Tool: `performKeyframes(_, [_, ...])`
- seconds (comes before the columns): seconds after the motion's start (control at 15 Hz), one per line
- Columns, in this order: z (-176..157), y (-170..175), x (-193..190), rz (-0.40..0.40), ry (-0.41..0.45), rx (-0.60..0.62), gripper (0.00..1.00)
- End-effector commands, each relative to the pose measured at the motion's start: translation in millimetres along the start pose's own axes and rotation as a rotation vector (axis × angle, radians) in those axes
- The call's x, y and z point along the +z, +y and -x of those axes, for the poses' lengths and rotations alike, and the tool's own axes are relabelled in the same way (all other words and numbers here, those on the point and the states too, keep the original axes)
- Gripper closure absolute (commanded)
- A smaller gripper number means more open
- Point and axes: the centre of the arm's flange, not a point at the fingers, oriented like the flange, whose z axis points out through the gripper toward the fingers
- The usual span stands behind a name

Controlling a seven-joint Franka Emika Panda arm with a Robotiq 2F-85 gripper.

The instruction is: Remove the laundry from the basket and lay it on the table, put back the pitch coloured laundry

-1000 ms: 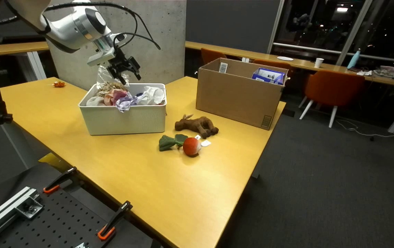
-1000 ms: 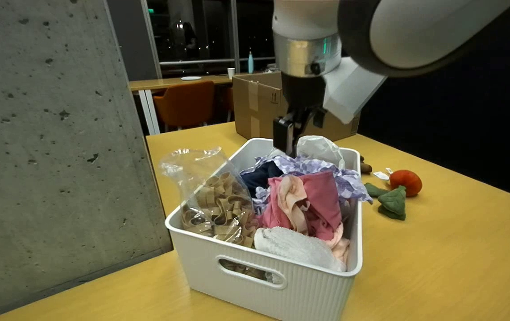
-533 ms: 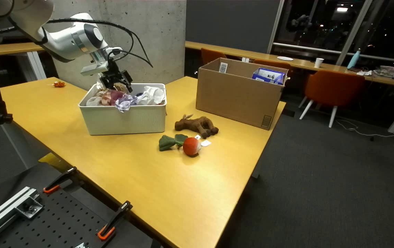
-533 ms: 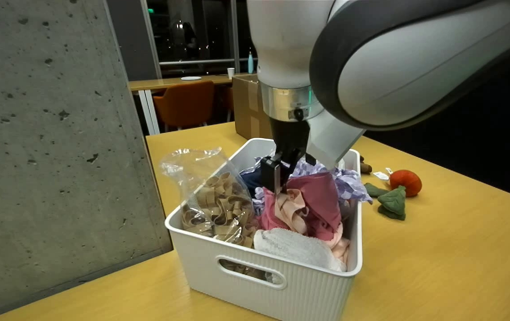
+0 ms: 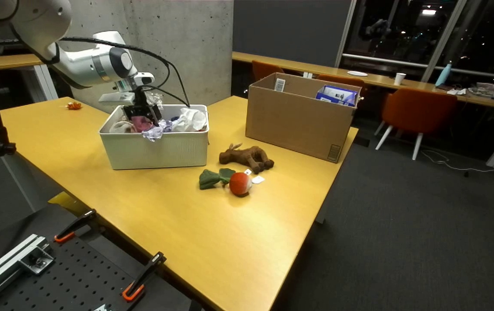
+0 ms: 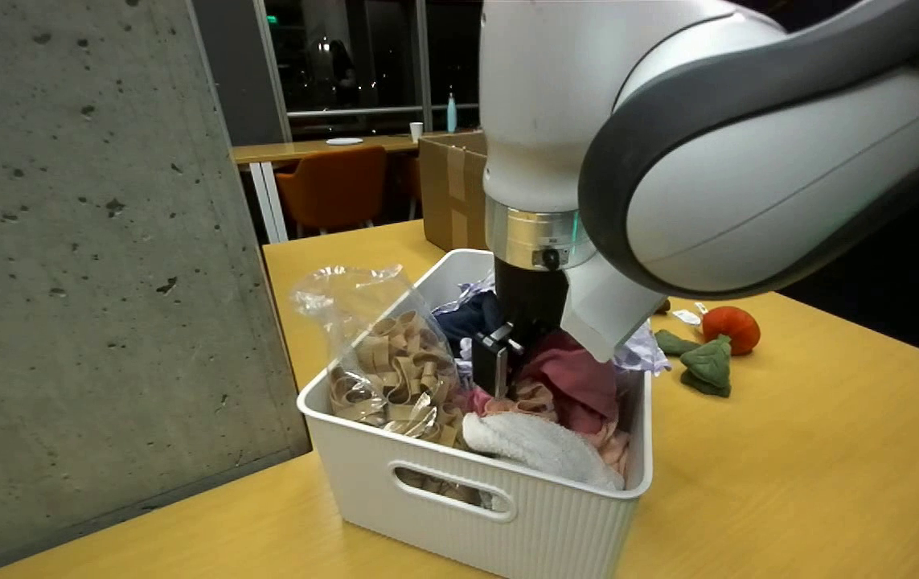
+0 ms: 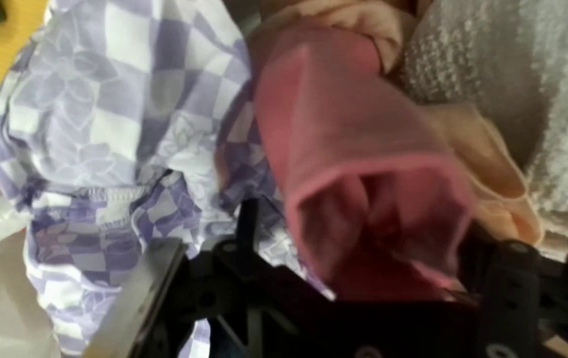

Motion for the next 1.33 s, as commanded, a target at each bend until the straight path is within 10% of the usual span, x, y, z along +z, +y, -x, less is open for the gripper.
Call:
performKeyframes(0.0, [16.3, 12.4, -5.3, -0.045, 0.019, 0.01, 0.42])
performKeyframes(0.53, [33.4, 9.7, -40.4, -0.076, 0.006, 0.125, 0.99])
performKeyframes(1.27, [101.0, 49.1, -174.1, 0.042, 0.046, 0.405, 0.97])
